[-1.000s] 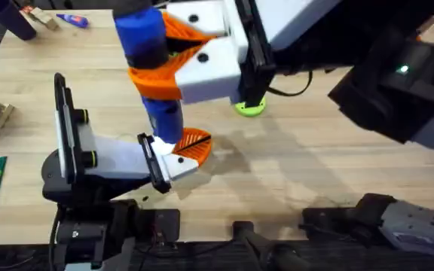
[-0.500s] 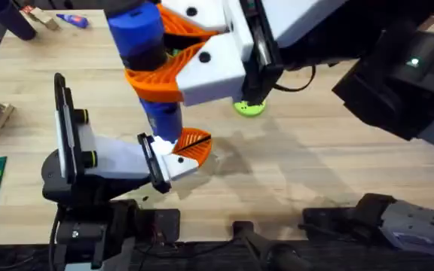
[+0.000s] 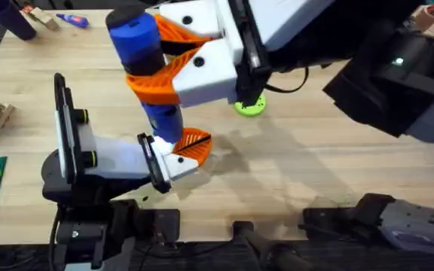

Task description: Pick up the gripper from the table and insert it into the empty holder that is missing its gripper. Then pick up a screw, insert it into the mounting hole, and use the screwdriver to tighten it. Finally, clean up the table by picking up the vegetable and placing it into the bucket.

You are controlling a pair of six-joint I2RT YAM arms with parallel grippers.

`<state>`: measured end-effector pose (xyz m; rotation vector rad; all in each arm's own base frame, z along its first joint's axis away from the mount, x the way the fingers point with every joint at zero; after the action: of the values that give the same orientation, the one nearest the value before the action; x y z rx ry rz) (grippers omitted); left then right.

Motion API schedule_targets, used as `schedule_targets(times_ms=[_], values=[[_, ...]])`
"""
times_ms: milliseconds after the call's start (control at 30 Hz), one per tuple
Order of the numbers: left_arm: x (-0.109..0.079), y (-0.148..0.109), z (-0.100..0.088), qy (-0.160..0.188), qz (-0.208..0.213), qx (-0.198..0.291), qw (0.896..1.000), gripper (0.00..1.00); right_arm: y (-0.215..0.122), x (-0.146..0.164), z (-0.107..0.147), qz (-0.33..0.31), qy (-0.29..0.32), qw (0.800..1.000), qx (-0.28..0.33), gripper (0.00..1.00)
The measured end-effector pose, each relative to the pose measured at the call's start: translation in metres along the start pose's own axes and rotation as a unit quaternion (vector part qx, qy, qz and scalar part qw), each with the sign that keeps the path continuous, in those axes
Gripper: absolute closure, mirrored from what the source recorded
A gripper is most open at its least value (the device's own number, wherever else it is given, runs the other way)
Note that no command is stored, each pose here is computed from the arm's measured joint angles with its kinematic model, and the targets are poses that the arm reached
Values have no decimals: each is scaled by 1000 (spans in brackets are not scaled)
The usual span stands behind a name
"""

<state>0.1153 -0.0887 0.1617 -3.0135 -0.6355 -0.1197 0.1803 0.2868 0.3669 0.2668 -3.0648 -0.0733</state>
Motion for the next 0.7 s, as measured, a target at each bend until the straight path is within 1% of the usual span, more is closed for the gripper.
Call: schedule_targets(times_ms=[467, 700], values=[[0, 0, 0, 0, 0, 0, 1000, 993, 1, -1, 0, -1, -5, 1000, -3, 904], [0, 0, 0, 0, 0, 0, 1000, 993, 1, 0, -7, -3, -24, 1000, -19, 905]])
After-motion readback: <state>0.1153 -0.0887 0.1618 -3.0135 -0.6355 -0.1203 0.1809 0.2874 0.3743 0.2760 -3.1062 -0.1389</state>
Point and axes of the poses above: each hand's point on the last joint's axis, 136 mm out from that joint toward the fingers, its own y axis out along the fingers, its own x axis along the line the jaws close on, z = x × y, the point moved 7 cm from there along -y, back along the fingers, and after that the axes turned 10 degrees about y, right-handed, at the moved point
